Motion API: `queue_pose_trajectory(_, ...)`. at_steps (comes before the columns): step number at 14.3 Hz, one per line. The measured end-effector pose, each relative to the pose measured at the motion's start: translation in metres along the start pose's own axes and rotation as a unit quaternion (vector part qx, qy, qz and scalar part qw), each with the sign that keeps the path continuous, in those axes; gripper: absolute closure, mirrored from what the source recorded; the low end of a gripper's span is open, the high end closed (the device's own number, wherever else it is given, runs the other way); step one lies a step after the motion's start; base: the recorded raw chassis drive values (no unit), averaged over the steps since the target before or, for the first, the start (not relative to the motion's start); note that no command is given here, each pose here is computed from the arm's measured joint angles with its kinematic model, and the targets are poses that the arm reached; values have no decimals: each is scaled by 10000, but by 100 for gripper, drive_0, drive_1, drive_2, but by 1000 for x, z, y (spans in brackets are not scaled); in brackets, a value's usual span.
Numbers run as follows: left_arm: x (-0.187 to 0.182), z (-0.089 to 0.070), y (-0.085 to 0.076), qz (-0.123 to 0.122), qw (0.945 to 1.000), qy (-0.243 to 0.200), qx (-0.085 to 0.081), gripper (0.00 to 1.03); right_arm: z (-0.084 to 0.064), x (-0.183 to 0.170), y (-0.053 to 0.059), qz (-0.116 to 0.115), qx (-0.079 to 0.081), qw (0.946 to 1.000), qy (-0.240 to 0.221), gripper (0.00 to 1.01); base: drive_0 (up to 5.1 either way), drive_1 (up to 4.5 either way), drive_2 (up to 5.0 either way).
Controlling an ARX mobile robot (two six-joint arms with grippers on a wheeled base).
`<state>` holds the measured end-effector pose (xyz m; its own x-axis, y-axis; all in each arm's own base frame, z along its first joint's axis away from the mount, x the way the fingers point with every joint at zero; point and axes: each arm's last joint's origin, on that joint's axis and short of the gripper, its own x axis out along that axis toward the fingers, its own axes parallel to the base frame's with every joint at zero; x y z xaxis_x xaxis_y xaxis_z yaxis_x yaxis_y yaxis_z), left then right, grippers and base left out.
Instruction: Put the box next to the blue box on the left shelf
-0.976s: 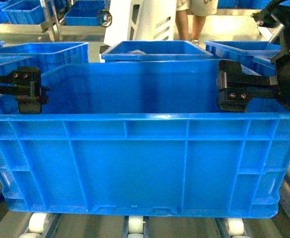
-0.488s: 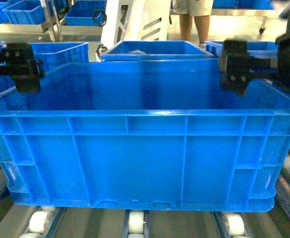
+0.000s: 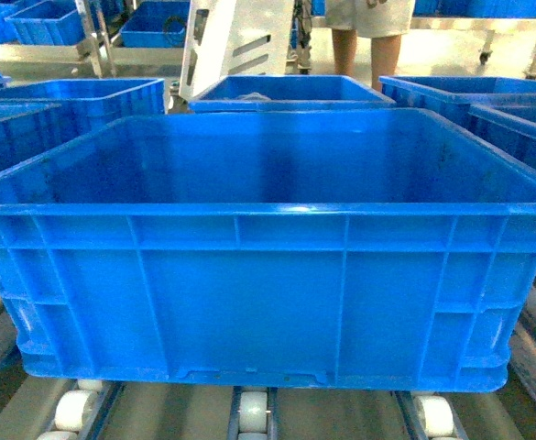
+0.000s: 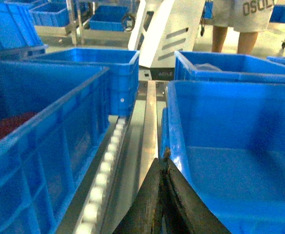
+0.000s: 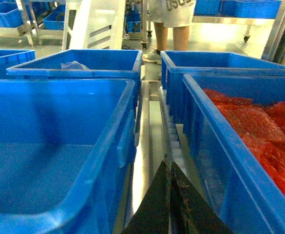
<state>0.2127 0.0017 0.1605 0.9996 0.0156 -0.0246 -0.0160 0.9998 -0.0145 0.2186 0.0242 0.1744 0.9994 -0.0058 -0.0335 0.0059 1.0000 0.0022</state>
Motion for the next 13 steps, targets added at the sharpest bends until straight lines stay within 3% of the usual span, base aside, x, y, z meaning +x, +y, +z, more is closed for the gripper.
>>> queue_pose_trajectory(2, -18, 0, -2, -90, 10000, -4, 3, 101, 3, -17, -6, 22, 21, 9998, -172, 100, 0, 0, 0)
queue_pose_trajectory(4, -35, 0, -1, -61, 10000, -18, 3, 101, -7, -36, -12, 25, 27, 9996, -275, 100, 0, 0, 0)
queue_pose_trajectory(5, -43, -1, -1, -80, 10000, 7, 5, 101, -16, -43, -18, 107, 13, 9999, -6, 100, 0, 0, 0)
queue_pose_trajectory(6, -50, 0, -1, -77, 10000, -26, 3, 101, -17, -52, -25, -24, 18, 10000, -8, 100, 0, 0, 0)
queue_pose_trajectory(8, -59, 2, -1, -77, 9999, -68, 4, 101, -11, -60, -25, 9, 18, 9999, -151, 100, 0, 0, 0)
queue_pose_trajectory(13, -70, 1, -1, -79, 10000, -50, 4, 101, -14, -73, -25, 22, 18, 10000, -86, 100, 0, 0, 0)
